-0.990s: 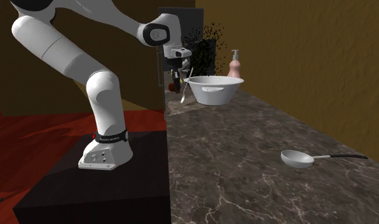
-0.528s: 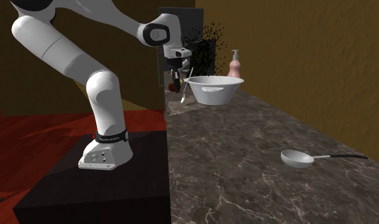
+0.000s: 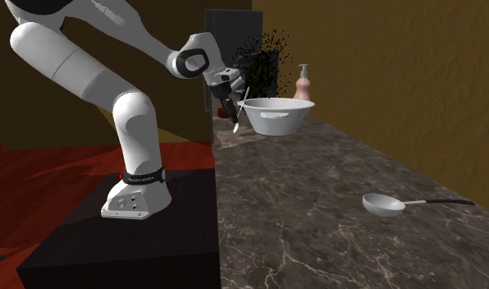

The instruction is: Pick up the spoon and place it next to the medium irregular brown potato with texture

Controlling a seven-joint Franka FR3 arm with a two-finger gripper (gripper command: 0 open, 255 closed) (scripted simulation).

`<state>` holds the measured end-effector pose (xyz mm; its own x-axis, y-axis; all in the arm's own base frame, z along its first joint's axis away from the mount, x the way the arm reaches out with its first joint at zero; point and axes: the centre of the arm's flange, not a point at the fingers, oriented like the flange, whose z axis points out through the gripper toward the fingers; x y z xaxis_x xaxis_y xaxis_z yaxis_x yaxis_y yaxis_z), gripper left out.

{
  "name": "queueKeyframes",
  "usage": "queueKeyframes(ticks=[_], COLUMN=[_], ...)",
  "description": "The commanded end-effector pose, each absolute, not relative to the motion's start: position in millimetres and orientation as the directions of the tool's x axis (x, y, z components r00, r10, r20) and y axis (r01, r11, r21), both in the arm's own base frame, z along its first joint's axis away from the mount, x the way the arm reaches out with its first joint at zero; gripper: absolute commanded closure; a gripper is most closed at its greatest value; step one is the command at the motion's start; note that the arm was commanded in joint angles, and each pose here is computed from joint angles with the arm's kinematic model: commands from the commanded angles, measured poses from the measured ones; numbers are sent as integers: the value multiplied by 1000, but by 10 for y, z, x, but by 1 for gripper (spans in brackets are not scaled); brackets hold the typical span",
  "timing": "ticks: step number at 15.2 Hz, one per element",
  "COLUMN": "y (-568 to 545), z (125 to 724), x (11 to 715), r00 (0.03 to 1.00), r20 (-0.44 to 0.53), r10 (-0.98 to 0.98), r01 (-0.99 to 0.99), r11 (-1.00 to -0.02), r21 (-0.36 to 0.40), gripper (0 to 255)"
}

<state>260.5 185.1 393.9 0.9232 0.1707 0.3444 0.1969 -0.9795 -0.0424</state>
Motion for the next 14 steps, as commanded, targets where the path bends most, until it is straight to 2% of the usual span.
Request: queueKeyframes(ticks=[1, 11, 12, 14], y=[1875, 1890, 1890, 1890], z=[3835, 3708, 3708, 3708], x=[2637, 2682, 2683, 2683], r00=[920, 920, 920, 920], r20=[351, 351, 351, 351], r10=[173, 173, 173, 173], r01=[200, 200, 200, 200], r11=[-979, -979, -979, -979], r21=[-42, -42, -42, -42], gripper=[0, 0, 255, 255])
